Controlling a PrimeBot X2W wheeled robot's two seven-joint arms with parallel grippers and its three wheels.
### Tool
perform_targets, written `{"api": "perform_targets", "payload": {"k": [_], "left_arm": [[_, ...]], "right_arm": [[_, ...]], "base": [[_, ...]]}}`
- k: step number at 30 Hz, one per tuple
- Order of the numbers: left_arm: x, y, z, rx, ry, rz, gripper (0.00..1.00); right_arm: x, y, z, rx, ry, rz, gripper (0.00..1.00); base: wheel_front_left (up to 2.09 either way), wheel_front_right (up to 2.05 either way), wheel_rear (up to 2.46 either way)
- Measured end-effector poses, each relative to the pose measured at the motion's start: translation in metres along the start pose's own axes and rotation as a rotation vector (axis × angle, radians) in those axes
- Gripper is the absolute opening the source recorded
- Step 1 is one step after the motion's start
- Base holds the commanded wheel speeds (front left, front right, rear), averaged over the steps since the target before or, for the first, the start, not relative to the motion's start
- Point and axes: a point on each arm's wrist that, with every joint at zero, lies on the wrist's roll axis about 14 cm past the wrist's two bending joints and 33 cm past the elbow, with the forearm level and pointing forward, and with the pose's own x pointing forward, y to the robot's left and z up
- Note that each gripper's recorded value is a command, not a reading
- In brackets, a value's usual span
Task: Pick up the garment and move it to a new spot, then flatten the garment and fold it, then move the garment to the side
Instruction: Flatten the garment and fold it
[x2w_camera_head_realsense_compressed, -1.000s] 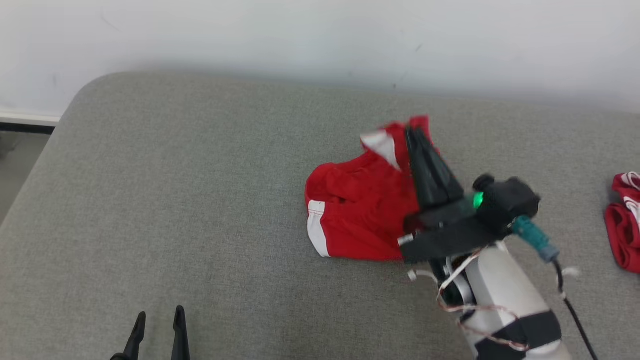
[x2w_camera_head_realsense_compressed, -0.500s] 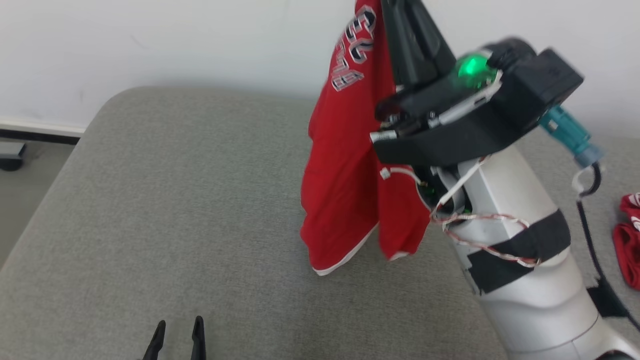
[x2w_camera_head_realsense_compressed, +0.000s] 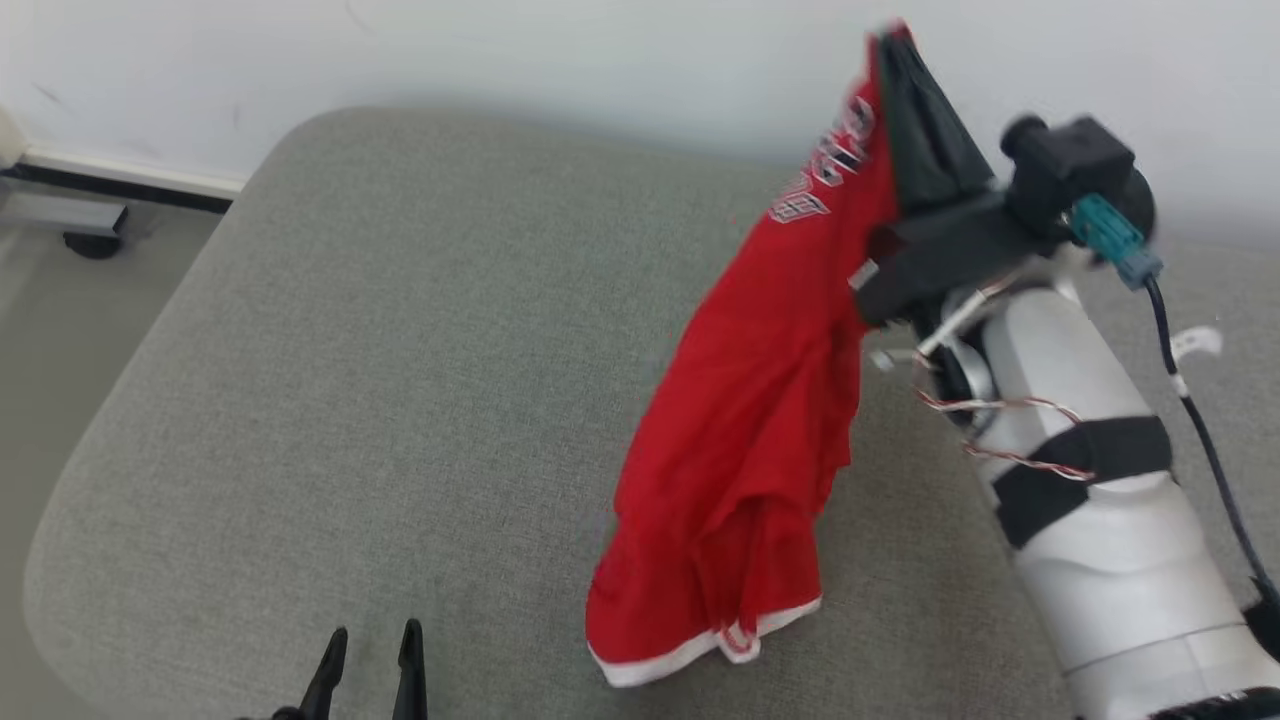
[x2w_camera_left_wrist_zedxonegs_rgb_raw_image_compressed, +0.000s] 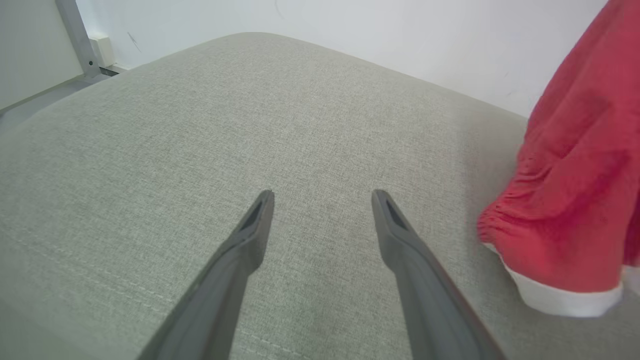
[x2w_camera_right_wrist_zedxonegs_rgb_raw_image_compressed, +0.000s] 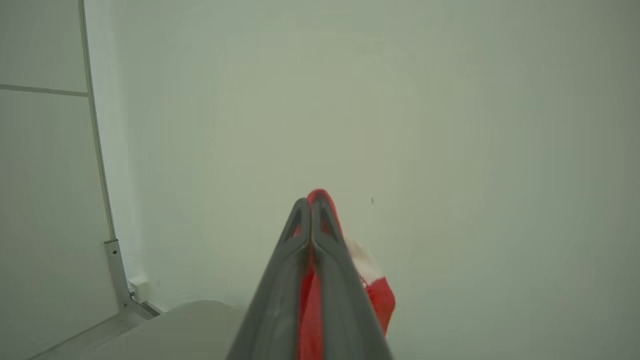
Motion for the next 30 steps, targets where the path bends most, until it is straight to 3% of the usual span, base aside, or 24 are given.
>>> {"api": "perform_targets", "payload": {"k": [1,2,3,4,7,11,19,30], "left_arm": [[0.002,-0.001,0.0,-0.001,0.003,0.0,1.0],[0.004,-0.001,0.0,0.001,0.003,-0.001,1.0],[0.006,-0.002,0.0,0.003,0.005,-0.001,1.0],[0.008,-0.002,-0.001,0.005,0.01,-0.002,1.0],[0.011,-0.002,-0.005,0.01,0.026,-0.001,1.0],[0.017,-0.005,-0.004,0.015,0.024,-0.007,1.0],[0.019,-0.014,0.0,0.019,0.006,-0.043,1.0],[0.011,-0.031,0.003,0.045,-0.011,-0.111,1.0]], "right_arm": [[-0.008,-0.014,-0.023,-0.004,0.062,-0.036,0.16],[-0.017,-0.027,-0.044,-0.033,0.124,-0.059,0.39],[-0.026,-0.041,-0.06,-0.04,0.172,-0.093,0.81],[-0.036,-0.055,-0.078,-0.047,0.224,-0.128,1.0],[-0.07,-0.089,-0.122,-0.054,0.367,-0.225,1.0],[-0.087,-0.105,-0.13,-0.068,0.393,-0.281,1.0],[-0.12,-0.076,-0.126,-0.05,0.395,-0.261,1.0],[-0.194,-0.024,-0.121,0.029,0.442,-0.227,1.0]], "base": [[0.0,0.0,0.0],[0.0,0.0,0.0],[0.0,0.0,0.0],[0.0,0.0,0.0],[0.0,0.0,0.0],[0.0,0.0,0.0],[0.0,0.0,0.0],[0.0,0.0,0.0]]}}
